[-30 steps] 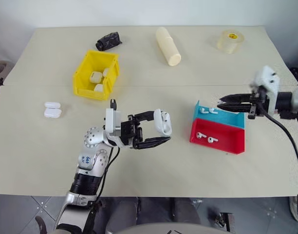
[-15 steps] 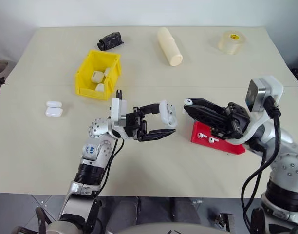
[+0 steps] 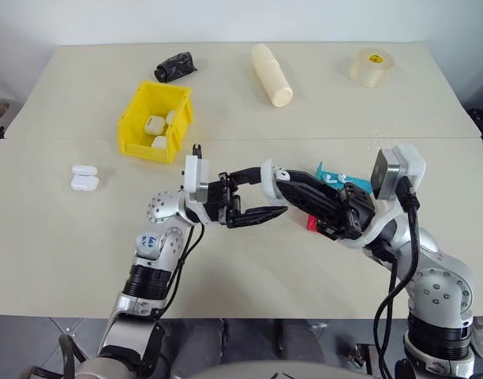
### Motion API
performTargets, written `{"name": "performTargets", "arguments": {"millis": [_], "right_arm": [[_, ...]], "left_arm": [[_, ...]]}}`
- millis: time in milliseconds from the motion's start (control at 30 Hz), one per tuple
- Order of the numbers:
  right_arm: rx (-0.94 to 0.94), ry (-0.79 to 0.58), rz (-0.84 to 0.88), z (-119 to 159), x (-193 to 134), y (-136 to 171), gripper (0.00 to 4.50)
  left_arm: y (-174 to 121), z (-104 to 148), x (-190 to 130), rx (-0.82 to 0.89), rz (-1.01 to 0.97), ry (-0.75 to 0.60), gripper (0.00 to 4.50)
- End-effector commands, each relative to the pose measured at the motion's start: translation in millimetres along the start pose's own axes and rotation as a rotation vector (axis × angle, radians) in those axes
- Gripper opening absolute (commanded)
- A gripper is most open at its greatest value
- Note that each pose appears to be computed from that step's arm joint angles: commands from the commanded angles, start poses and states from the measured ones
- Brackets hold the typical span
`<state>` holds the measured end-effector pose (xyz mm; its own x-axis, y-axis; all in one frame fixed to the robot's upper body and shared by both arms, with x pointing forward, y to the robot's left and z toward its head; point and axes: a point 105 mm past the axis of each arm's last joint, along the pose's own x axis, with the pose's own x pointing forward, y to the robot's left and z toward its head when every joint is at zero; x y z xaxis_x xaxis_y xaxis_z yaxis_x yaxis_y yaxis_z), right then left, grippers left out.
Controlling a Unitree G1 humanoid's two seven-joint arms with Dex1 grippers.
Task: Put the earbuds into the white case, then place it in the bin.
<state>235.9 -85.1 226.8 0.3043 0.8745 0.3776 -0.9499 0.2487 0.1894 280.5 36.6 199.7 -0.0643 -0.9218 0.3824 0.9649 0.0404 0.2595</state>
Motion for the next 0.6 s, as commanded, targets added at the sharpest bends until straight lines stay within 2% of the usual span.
{"name": "performTargets", "arguments": {"millis": [33, 300, 400, 467, 567, 600], "right_arm": [[0.000, 0.026, 0.017, -7, 0, 4, 0.84], [-0.017, 0.097, -0.026, -24, -5, -2, 0.84], [0.001, 0.127, 0.015, -28, -5, 3, 1.57], [-0.028, 0.130, 0.003, -26, -7, 1, 2.24], [-0.081, 0.148, -0.018, -18, -16, -2, 3.18], [-0.110, 0.164, -0.033, -16, -20, -5, 3.18]], "left_arm": [[1, 11, 6, 0.029, -0.010, -0.037, 2.79], [0, 13, 7, 0.027, -0.019, -0.045, 2.79], [-1, 14, 7, 0.026, -0.023, -0.046, 2.79], [-1, 14, 7, 0.024, -0.026, -0.041, 2.79], [2, 10, 0, 0.048, -0.006, 0.036, 2.79], [7, 6, -4, 0.073, 0.022, 0.093, 2.79]]}}
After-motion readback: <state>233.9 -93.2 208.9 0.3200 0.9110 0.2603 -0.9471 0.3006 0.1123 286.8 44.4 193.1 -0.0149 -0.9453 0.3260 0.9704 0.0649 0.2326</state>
